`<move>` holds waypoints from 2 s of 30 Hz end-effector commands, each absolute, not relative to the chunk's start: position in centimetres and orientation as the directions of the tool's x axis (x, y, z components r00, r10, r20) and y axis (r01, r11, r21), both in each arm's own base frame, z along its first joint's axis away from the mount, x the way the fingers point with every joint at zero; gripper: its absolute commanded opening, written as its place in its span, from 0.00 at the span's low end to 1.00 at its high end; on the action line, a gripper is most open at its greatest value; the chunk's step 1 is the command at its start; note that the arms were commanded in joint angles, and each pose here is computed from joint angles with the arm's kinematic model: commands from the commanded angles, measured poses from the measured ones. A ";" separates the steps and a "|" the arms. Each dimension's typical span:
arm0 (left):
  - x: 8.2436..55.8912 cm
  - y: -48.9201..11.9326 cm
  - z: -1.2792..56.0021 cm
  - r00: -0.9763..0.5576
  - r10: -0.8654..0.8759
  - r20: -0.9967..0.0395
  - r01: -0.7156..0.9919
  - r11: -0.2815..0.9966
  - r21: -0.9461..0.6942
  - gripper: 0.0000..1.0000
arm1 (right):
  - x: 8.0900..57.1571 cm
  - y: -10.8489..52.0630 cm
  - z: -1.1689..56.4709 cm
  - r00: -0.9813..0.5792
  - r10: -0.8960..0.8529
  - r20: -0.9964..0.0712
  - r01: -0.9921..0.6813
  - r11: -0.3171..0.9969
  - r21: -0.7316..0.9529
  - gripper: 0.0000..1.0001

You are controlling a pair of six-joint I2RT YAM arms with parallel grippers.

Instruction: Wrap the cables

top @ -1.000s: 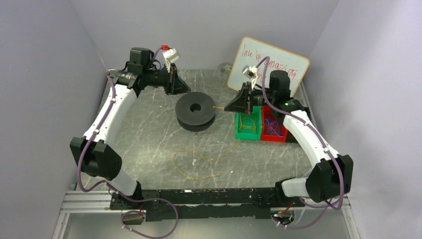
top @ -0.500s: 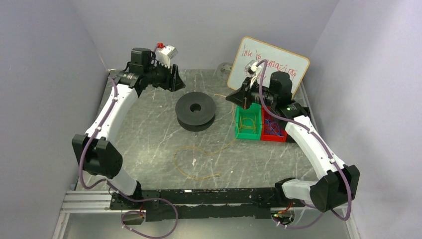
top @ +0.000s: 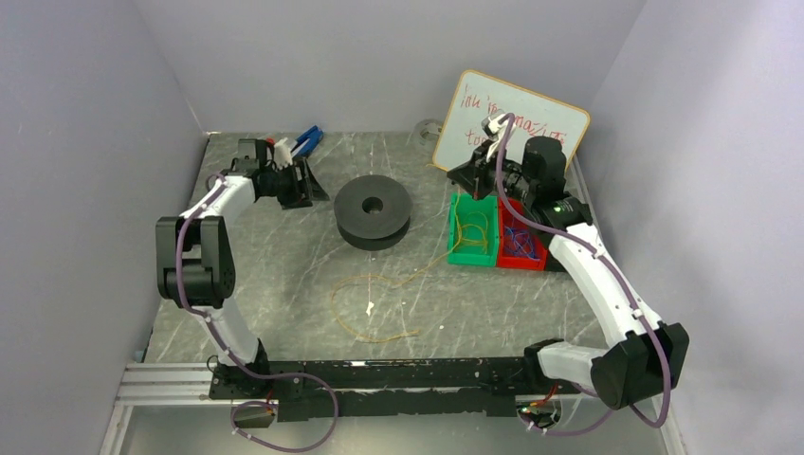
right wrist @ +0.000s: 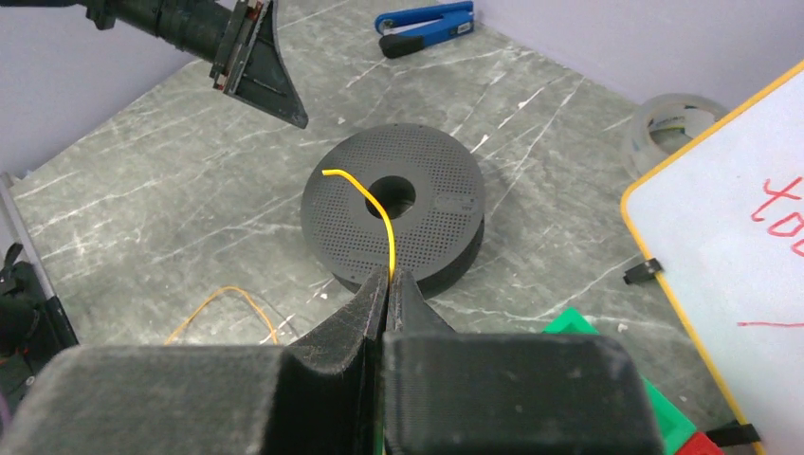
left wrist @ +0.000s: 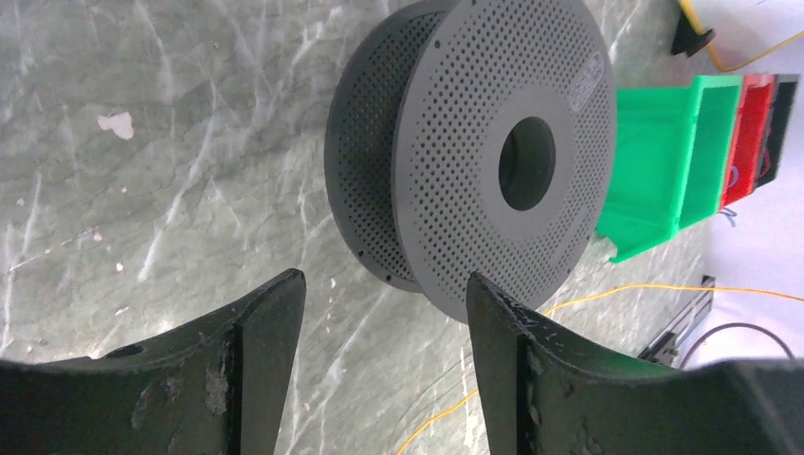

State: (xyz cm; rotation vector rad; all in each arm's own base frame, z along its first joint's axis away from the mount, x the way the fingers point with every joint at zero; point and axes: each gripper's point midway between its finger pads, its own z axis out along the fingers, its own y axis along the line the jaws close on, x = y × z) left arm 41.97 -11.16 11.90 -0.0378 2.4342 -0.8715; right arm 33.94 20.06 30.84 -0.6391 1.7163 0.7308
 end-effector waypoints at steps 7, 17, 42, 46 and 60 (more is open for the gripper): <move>45.7 -13.4 11.9 -0.843 -0.280 -0.460 0.218 0.603 -0.767 0.70 | 34.5 19.0 31.8 -0.183 -0.059 -0.981 -0.729 0.678 0.095 0.00; 46.2 -13.7 9.9 -0.855 -0.301 -0.423 0.190 0.577 -0.794 0.68 | 34.4 19.0 31.8 -0.188 -0.058 -0.981 -0.734 0.671 0.101 0.00; 43.9 -18.3 10.4 -0.900 -0.256 -0.352 0.226 0.417 -0.881 0.49 | 34.7 18.9 31.2 -0.198 -0.081 -0.977 -0.734 0.673 0.093 0.00; 44.1 -18.9 10.6 -0.902 -0.238 -0.361 0.244 0.410 -0.879 0.22 | 34.8 18.9 31.0 -0.201 -0.088 -0.976 -0.738 0.669 0.091 0.00; 39.5 -24.4 19.5 -0.528 0.365 -0.767 0.824 0.439 -0.358 0.03 | 34.0 19.7 30.5 -0.190 -0.122 -0.974 -0.790 0.608 0.078 0.00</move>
